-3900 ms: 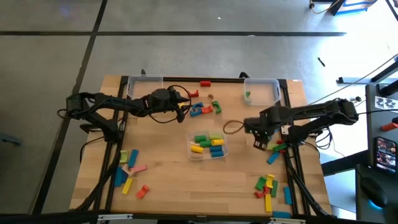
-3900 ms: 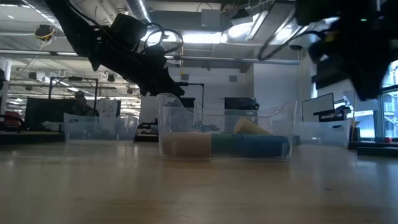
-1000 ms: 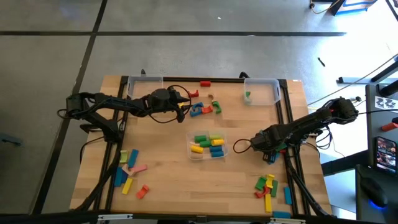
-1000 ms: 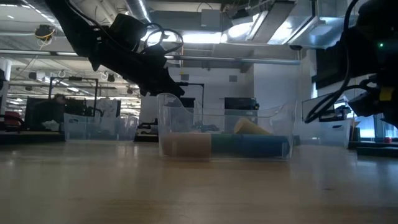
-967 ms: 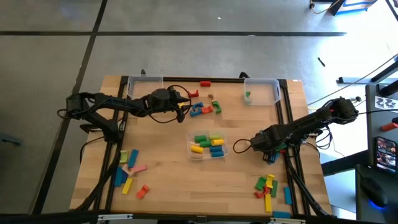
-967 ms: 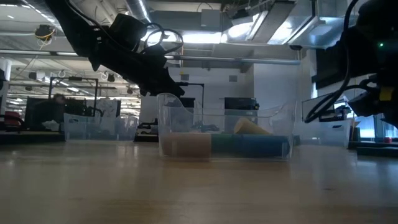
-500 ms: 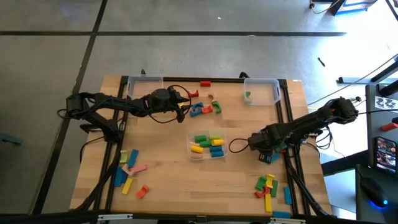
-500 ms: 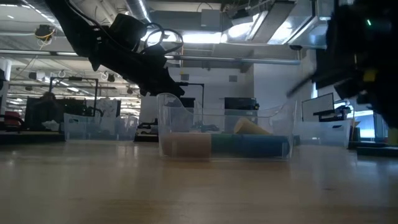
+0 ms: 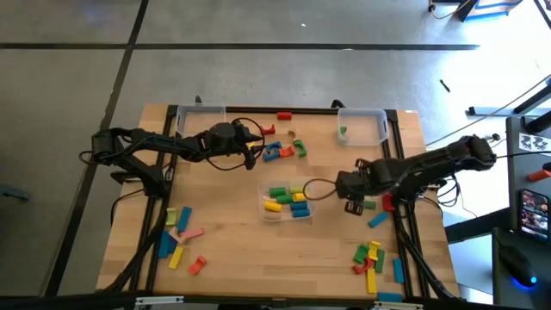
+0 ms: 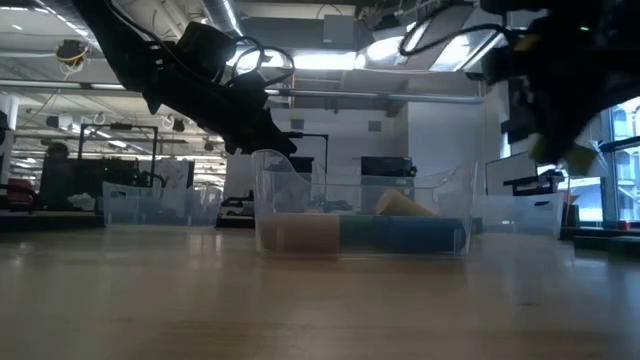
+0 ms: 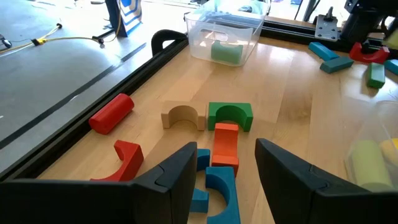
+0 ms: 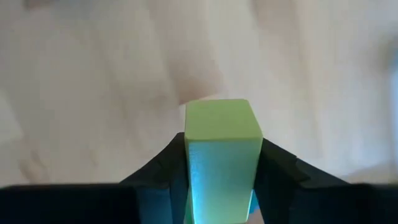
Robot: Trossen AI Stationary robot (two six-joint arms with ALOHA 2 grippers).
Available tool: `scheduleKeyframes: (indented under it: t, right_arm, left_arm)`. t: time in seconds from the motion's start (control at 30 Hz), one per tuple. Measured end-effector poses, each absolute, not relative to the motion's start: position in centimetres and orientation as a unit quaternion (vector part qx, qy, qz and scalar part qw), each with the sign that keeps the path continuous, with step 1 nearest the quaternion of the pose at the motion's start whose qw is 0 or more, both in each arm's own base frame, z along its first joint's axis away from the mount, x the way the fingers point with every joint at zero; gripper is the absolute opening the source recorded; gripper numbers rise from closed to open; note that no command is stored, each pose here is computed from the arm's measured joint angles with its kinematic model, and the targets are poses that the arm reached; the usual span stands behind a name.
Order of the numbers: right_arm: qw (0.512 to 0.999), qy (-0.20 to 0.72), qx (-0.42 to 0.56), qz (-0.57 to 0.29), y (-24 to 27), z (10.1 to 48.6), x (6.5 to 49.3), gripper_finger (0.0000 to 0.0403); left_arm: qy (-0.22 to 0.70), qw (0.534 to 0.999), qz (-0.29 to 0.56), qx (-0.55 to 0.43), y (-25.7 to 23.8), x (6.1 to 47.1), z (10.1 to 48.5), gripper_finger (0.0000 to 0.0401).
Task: Sort blocks by size
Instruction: Put the light green arch block into the top right transparent bin
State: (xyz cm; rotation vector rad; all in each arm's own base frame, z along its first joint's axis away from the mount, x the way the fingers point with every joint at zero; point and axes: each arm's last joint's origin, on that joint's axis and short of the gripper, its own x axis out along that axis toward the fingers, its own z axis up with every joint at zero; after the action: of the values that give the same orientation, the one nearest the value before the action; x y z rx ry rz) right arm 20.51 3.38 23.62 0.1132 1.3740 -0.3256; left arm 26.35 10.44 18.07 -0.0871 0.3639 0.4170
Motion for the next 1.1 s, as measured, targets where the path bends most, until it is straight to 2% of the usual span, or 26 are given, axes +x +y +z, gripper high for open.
scheduleKeyframes:
  t: [0.27,0.57,1.1]
  right_arm:
    - [0.769,0.600,0.024,-0.220,-0.6,25.8,21.5,0.0134]
    - [0.740,0.593,0.027,-0.318,-6.8,26.1,20.7,0.0139]
    - [0.735,0.493,0.145,-0.443,-16.5,26.0,17.3,0.0141]
  left_arm:
    - [0.180,0.961,0.206,-0.043,10.4,26.3,18.1,0.0159]
    - [0.180,0.961,0.206,-0.043,10.4,26.3,18.1,0.0159]
    - [0.180,0.961,0.206,-0.043,10.4,26.3,18.1,0.0159]
